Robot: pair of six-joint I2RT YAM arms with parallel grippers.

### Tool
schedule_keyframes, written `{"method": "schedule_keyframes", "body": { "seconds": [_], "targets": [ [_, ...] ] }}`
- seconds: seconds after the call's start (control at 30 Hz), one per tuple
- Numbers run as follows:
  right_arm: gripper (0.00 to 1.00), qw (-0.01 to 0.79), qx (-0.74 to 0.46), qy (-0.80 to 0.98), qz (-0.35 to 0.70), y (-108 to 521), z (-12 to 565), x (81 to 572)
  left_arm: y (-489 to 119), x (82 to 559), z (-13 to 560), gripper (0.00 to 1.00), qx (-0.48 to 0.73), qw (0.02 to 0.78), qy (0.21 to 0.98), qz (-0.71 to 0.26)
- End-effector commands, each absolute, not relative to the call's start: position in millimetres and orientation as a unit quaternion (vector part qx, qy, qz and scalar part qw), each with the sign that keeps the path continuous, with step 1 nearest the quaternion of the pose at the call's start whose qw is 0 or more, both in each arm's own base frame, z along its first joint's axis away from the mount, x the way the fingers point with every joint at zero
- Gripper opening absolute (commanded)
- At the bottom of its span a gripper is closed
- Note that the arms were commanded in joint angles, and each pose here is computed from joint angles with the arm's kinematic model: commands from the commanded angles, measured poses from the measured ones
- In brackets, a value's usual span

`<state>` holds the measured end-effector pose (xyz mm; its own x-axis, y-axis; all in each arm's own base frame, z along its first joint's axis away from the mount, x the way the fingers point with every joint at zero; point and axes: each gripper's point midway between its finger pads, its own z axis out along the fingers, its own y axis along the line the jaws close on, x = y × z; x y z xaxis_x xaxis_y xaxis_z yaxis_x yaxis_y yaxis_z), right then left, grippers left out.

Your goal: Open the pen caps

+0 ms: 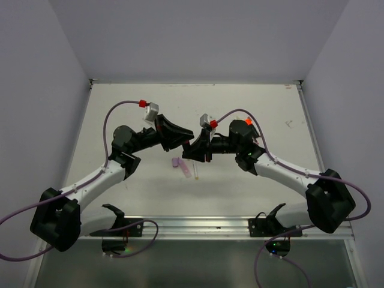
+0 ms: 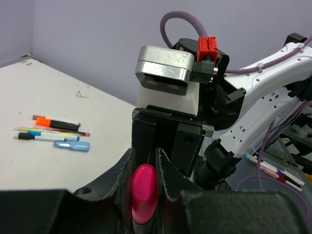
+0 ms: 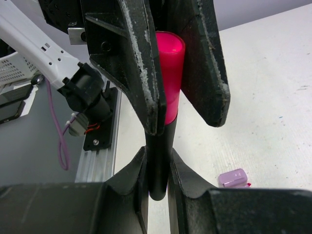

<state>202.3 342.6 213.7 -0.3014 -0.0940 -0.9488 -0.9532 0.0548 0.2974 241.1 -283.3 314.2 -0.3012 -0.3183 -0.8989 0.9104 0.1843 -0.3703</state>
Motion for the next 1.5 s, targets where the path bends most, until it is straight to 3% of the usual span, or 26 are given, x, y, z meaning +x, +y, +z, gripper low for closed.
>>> {"method": "schedule_keyframes", "body": {
  "seconds": [0.0, 0.57, 0.7, 0.8, 0.93, 1.0, 1.03, 1.13, 1.33, 1.47],
  "targets": [
    [0.00, 0.104, -0.436, 0.704, 0.551, 308.2, 97.3, 101.9, -207.5, 228.5, 507.2, 0.00, 0.187, 0.783, 0.279, -0.524],
    [0.00, 0.062, -0.438, 0.694, 0.568, 307.4, 87.3, 87.9, -180.4, 234.1, 534.6, 0.00, 0.177, 0.809, 0.233, -0.510],
    [0.00, 0.107, -0.439, 0.701, 0.551, 307.7, 98.4, 99.0, -191.2, 243.2, 514.1, 0.00, 0.189, 0.784, 0.274, -0.524],
    [0.00, 0.159, -0.393, 0.737, 0.526, 300.1, 103.0, 129.1, -196.1, 264.0, 478.4, 0.00, 0.158, 0.754, 0.351, -0.532],
    [0.00, 0.225, -0.267, 0.841, 0.414, 264.2, 79.0, 195.7, -208.9, 307.0, 401.9, 0.00, 0.091, 0.678, 0.513, -0.519],
    [0.00, 0.229, -0.242, 0.862, 0.381, 252.9, 74.9, 204.9, -221.4, 318.4, 371.4, 0.00, 0.070, 0.652, 0.568, -0.497],
    [0.00, 0.236, -0.229, 0.875, 0.356, 246.6, 71.2, 212.1, -229.1, 324.2, 335.9, 0.00, 0.051, 0.608, 0.630, -0.481],
    [0.00, 0.232, -0.200, 0.897, 0.319, 237.8, 62.9, 220.5, -254.6, 325.7, 277.9, 0.00, 0.014, 0.525, 0.718, -0.457],
    [0.01, 0.235, -0.143, 0.923, 0.269, 228.3, 51.9, 239.9, -285.5, 318.0, 170.1, 0.00, -0.026, 0.381, 0.829, -0.408],
    [0.03, 0.217, -0.128, 0.933, 0.256, 231.2, 41.0, 247.0, -307.5, 315.4, 133.8, 0.00, -0.023, 0.327, 0.864, -0.382]
  ]
}}
